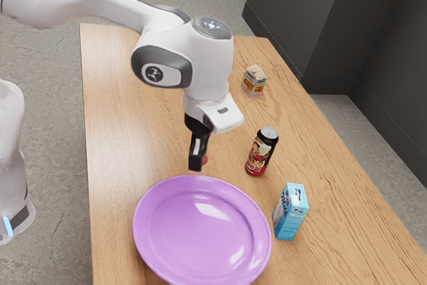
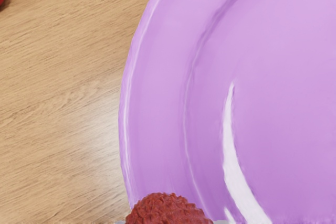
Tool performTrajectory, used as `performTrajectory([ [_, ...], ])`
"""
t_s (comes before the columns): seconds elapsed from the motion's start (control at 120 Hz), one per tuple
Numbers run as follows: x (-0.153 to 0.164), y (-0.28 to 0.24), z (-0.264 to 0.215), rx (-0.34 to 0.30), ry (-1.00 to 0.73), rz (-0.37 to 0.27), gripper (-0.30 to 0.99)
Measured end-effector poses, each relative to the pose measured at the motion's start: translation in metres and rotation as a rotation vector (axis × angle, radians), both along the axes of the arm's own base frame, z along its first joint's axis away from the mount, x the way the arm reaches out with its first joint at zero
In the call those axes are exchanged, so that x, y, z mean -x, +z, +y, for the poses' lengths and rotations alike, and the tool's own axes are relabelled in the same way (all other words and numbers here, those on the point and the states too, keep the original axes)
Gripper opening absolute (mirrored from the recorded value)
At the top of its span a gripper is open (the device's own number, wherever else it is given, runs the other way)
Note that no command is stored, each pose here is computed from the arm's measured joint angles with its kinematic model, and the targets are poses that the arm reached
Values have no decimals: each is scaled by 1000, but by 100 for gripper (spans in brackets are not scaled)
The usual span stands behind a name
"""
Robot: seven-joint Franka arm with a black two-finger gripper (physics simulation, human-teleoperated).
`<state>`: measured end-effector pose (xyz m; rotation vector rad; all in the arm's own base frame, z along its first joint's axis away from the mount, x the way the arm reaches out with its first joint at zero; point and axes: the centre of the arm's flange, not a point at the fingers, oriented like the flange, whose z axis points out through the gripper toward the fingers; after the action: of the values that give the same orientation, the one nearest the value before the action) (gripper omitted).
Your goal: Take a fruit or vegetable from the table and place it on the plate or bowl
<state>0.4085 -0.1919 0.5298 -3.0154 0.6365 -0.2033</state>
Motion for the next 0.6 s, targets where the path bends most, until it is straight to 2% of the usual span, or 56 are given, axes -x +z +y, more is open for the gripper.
performTrajectory([
  [0.292, 12, 5, -16, -5, -33, 2, 15],
  [0.433, 15, 8, -18, -3, -40, -2, 48],
  [0.6, 21, 15, -21, -8, -54, -20, 63],
])
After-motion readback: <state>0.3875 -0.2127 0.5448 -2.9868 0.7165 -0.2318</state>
